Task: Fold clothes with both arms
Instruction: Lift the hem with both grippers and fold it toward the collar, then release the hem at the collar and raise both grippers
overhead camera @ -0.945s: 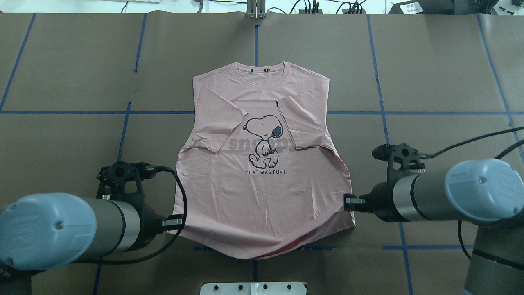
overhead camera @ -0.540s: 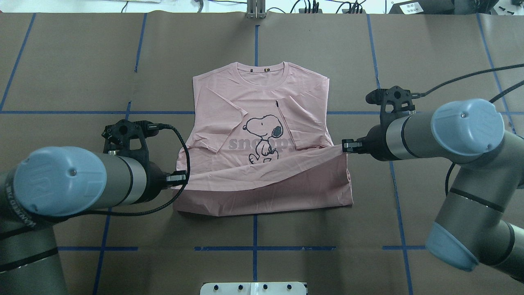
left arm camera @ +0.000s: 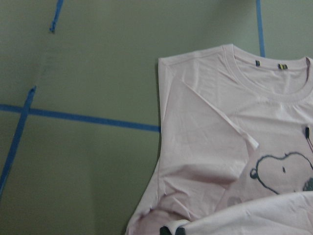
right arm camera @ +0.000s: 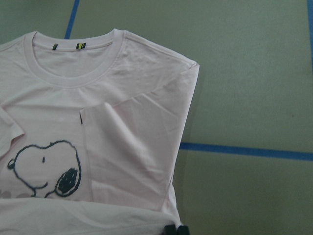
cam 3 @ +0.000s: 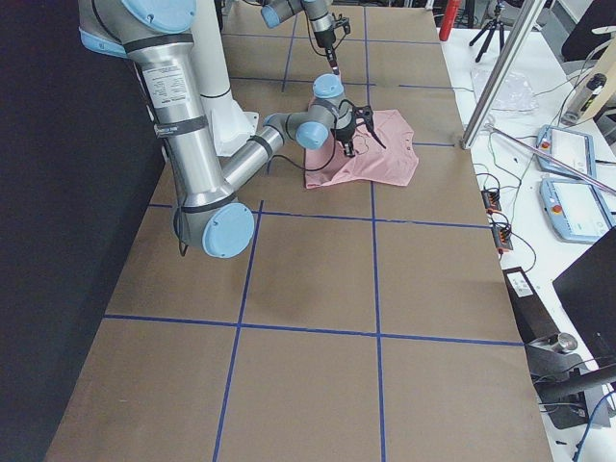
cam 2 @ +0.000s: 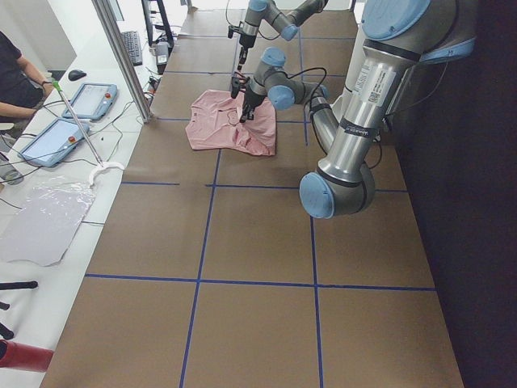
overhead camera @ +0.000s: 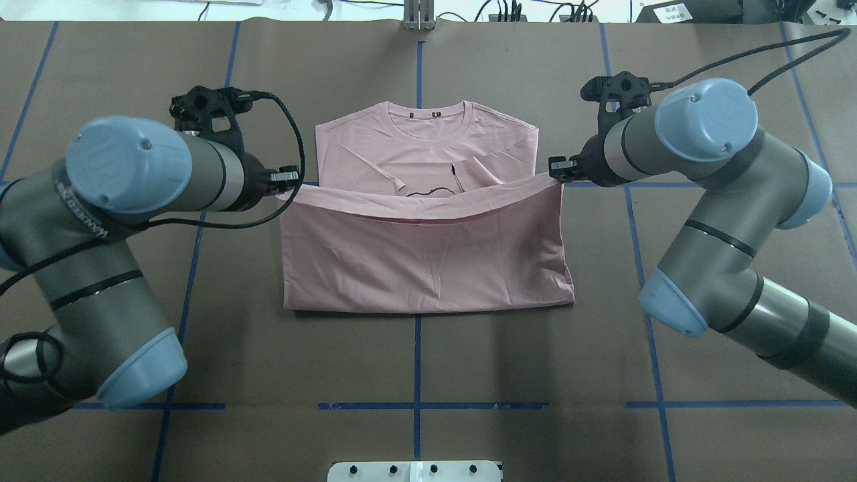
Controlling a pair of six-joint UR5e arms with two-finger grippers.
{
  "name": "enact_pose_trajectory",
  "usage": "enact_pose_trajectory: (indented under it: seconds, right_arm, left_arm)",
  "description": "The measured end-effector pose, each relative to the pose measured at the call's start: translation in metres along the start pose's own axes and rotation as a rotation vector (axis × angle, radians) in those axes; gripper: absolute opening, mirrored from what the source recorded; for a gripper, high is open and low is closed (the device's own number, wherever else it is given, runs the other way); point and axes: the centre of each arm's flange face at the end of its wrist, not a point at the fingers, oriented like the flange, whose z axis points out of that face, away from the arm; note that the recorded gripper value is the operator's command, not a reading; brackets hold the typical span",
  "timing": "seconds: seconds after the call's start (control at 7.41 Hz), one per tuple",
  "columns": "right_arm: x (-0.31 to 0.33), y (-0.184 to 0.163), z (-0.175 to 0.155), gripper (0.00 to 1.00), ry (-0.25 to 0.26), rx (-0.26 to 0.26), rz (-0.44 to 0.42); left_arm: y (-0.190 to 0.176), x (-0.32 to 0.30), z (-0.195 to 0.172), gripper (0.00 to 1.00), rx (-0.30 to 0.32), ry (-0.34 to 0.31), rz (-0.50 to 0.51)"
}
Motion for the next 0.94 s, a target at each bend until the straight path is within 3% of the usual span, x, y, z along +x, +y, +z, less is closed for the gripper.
enact_pose_trajectory:
  seconds: [0.4,0.94]
  right_arm:
    - [0.008,-0.063,0.043,0.00,0.040,0.005,0.052]
    - [0.011,-0.130,0.088,0.00,0.051,0.030,0.087]
  left_arm:
    - [-0.039,-0.012,0.083,0.00,0.042,-0.001,-0.025]
    - [-0.071,-0.020,0.139,0.00,0.063,-0.044,-0.050]
